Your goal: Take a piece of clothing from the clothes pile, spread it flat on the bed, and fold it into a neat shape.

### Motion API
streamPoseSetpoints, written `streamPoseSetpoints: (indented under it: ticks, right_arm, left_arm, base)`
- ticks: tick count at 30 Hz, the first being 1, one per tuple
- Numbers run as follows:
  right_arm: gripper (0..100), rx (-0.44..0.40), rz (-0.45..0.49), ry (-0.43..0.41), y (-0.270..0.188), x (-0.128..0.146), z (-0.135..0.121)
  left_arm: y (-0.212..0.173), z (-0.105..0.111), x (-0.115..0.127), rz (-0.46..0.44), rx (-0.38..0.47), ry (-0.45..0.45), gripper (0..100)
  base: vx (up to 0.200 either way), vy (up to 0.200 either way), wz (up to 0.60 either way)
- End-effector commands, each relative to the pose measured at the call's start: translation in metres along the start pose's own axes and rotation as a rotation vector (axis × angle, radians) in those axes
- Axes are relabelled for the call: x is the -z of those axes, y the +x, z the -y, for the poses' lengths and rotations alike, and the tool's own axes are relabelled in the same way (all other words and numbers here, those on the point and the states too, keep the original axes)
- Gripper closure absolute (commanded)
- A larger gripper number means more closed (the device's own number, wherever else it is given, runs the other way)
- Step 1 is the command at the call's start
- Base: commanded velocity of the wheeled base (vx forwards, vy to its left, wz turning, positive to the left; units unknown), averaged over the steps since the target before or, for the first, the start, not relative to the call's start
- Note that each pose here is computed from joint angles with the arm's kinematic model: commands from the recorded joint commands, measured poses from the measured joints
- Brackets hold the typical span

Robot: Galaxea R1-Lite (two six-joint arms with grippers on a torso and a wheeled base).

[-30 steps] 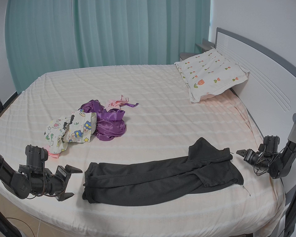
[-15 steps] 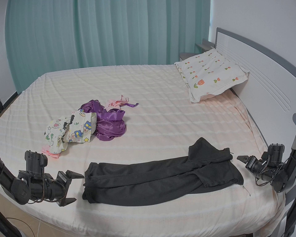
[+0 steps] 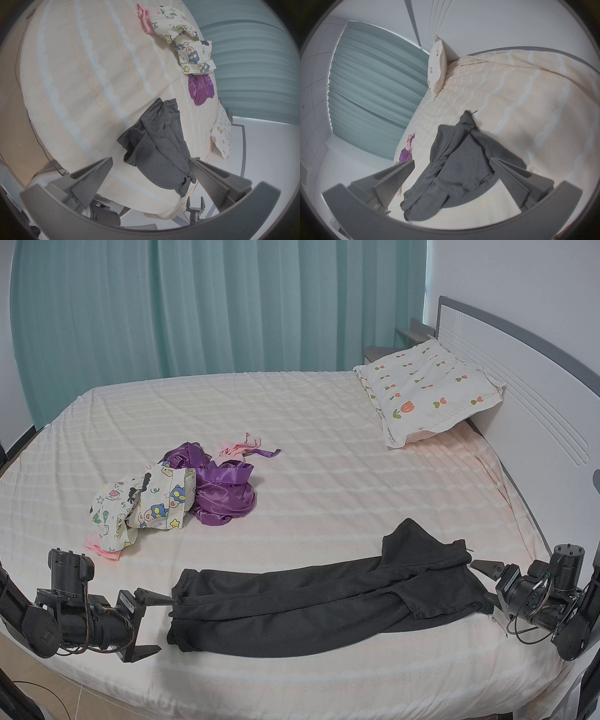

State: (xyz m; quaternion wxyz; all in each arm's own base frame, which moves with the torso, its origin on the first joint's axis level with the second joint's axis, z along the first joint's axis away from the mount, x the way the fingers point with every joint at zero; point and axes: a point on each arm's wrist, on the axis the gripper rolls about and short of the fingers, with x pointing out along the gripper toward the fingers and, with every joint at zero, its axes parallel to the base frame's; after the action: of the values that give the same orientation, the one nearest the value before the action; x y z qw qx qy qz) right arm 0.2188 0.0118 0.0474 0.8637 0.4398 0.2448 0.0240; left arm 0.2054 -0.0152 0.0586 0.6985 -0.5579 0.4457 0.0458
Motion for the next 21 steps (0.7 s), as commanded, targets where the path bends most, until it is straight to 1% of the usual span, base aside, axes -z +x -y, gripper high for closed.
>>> streamPoseSetpoints:
  ticks: [1,3,9,12,20,21]
  right_arm:
    - [0,0.019,-0.047,-0.001,0.003,0.009,0.003]
    - [0,0.03,-0.055,0.002,0.005,0.011,0.005]
    - [0,0.033,-0.056,0.005,0.009,0.012,0.009]
    - [0,0.026,-0.052,0.004,0.012,0.013,0.01]
    - [0,0.072,-0.085,0.013,0.023,0.024,0.018]
    - [0,0.069,-0.089,0.042,0.025,0.027,0.016]
  left_arm:
    - [0.001,-0.001,-0.001,0.003,-0.003,-0.004,0]
    - [0.002,0.0,-0.001,0.004,0.001,-0.001,0]
    - [0.002,-0.001,-0.001,0.003,0.0,0.0,0]
    - [0.002,-0.001,-0.001,0.006,-0.002,0.0,0]
    - [0.001,-0.001,-0.001,0.006,-0.003,-0.002,0]
    - [0.002,-0.001,-0.001,0.005,-0.003,-0.001,0]
  base:
    - [0.0,0.0,0.0]
    - [0.0,0.0,0.0]
    - [-0.2,0.0,0.0]
    - [0.0,0.0,0.0]
    - [0.0,0.0,0.0]
    - [0.0,0.0,0.0]
